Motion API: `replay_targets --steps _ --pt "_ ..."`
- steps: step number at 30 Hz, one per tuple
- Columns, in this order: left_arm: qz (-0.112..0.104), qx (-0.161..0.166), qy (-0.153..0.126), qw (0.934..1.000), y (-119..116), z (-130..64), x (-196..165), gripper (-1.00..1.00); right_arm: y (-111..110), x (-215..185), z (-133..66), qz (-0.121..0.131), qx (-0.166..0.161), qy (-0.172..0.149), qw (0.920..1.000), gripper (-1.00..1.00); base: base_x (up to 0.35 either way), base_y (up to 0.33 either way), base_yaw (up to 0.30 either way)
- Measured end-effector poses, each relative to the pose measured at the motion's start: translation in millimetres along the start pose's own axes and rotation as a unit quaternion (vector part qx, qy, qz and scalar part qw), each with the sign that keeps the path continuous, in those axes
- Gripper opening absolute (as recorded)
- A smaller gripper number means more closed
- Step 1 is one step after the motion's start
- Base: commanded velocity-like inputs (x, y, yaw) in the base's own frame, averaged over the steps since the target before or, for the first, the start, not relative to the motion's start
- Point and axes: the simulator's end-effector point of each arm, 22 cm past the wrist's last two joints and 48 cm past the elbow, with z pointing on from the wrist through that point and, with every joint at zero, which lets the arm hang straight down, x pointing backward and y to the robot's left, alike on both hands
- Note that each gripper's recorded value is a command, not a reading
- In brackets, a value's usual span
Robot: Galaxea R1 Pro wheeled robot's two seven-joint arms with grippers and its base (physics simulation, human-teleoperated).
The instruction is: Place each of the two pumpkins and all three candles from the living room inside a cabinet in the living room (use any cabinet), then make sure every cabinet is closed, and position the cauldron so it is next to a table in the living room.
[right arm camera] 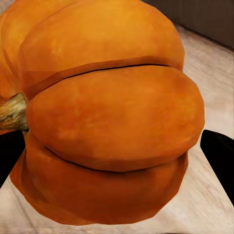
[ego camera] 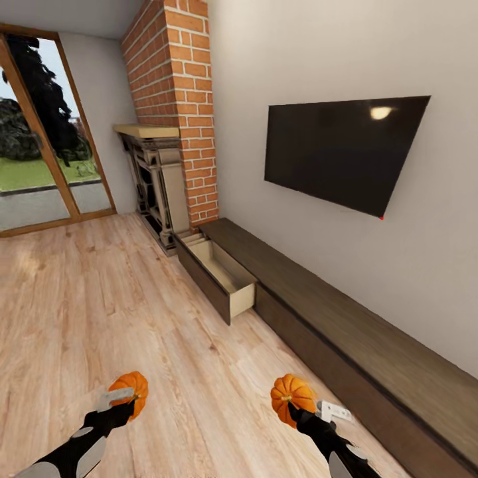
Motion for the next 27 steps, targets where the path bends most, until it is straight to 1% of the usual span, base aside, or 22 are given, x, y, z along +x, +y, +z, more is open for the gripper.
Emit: replay_targets --steps 1,3,5,7,9,10,11,12,14,17,27 --pt "0.005 0.024 0.003 0.9997 -24 0.0 -8 -1.0 3 3 0.3 -0.011 0.0 0.003 0.9999 -1.0 0.0 0.0 0.291" --pt "0.002 0.041 0.033 0.9986 -39 -0.8 -8 -1.0 3 4 0.6 -0.02 0.005 0.004 0.9998 -1.0 0.0 0.0 0.291" --pt "0.006 0.066 0.073 0.9951 -61 -5.5 -11 -1.0 3 5 0.7 -0.025 0.01 0.005 0.9996 -1.0 0.0 0.0 0.291" --pt "0.012 0.075 0.084 0.9935 -71 -8.4 -13 -1.0 3 5 0.8 -0.027 0.01 0.005 0.9996 -1.0 0.0 0.0 0.291" --pt "0.016 0.08 0.096 0.992 -76 -10.6 -12 -1.0 4 4 1.0 -0.027 0.01 0.005 0.9996 -1.0 0.0 0.0 0.291" --pt "0.018 0.082 0.107 0.9908 -77 -11.9 -8 -1.0 5 5 1.1 -0.027 0.009 0.005 0.9996 -1.0 0.0 0.0 0.291" --pt "0.022 0.085 0.128 0.988 -80 -14.8 0 -1.0 8 6 1.4 -0.027 0.006 0.006 0.9996 -1.0 0.0 0.0 0.291" --pt "0.026 0.087 0.14 0.986 -82 -16.9 3 -1.0 8 7 1.5 -0.026 0.006 0.007 0.9996 -1.0 0.0 0.0 0.291" --pt "0.034 0.091 0.156 0.983 -85 -20.2 7 -1.0 9 8 1.6 -0.025 0.006 0.008 0.9996 -1.0 0.0 0.0 0.291" --pt "0.038 0.09 0.163 0.9818 -83 -20.9 8 -1.0 10 9 1.8 -0.024 0.006 0.01 0.9996 -1.0 0.0 0.0 0.291" --pt "0.039 0.089 0.165 0.9814 -81 -20.3 10 -1.0 9 11 2.3 -0.024 0.007 0.012 0.9996 -1.0 0.0 0.0 0.291"
